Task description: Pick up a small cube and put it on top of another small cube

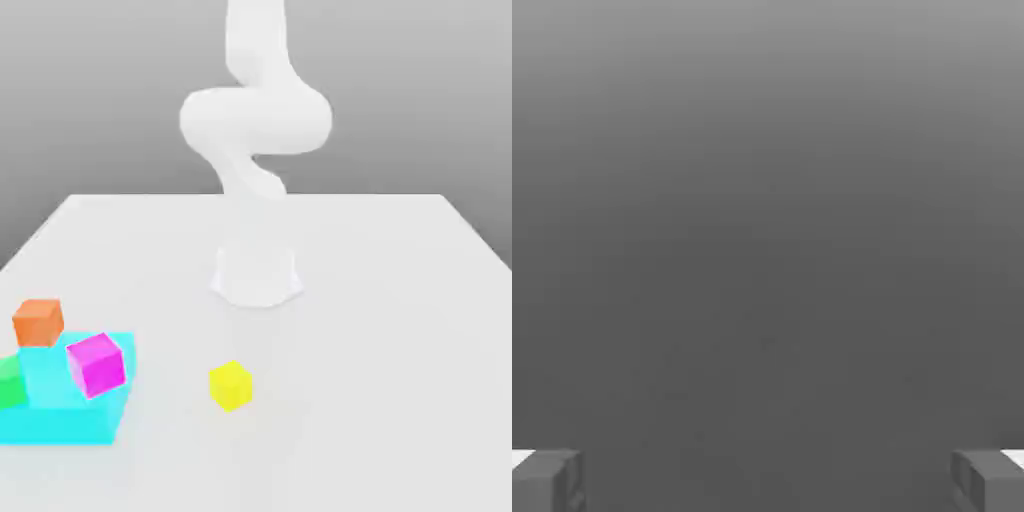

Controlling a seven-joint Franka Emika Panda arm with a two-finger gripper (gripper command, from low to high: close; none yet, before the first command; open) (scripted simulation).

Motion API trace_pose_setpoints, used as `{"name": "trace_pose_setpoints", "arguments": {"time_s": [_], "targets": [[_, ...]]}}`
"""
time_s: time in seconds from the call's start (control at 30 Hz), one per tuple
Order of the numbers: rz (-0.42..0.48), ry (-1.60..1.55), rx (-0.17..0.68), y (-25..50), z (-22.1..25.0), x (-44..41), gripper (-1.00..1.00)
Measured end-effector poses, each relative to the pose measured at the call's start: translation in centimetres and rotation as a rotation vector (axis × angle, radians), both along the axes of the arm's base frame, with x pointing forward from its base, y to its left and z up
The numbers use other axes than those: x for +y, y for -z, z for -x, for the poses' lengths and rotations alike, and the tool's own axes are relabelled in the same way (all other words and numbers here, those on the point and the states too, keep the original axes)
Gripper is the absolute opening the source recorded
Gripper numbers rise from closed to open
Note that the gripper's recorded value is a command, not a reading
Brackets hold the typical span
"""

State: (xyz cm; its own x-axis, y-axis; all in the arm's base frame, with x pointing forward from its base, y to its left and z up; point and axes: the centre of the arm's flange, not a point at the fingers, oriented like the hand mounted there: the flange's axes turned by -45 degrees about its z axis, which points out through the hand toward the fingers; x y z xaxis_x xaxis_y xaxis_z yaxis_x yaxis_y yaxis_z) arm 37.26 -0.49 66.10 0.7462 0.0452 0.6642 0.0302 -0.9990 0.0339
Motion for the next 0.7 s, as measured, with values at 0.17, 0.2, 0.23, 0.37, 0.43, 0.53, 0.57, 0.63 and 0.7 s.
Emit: {"name": "trace_pose_setpoints", "arguments": {"time_s": [0.17,0.2,0.23,0.37,0.43,0.53,0.57,0.63,0.7], "targets": [[0.092,-0.109,0.175,12.4,-3.7,-1.2,0.0],[0.107,-0.133,0.21,14.9,-4.0,-1.4,0.0],[0.121,-0.158,0.245,17.4,-4.1,-1.6,0.0],[0.168,-0.269,0.39,27.5,-3.1,-2.4,0.0],[0.186,-0.334,0.466,32.6,-1.6,-2.7,0.0],[0.202,-0.449,0.591,40.3,2.3,-3.0,0.0],[0.204,-0.488,0.63,42.9,3.7,-3.1,0.0],[0.203,-0.55,0.684,47.3,5.6,-3.0,0.0],[0.204,-0.562,0.699,49.5,6.2,-3.1,0.0]]}}
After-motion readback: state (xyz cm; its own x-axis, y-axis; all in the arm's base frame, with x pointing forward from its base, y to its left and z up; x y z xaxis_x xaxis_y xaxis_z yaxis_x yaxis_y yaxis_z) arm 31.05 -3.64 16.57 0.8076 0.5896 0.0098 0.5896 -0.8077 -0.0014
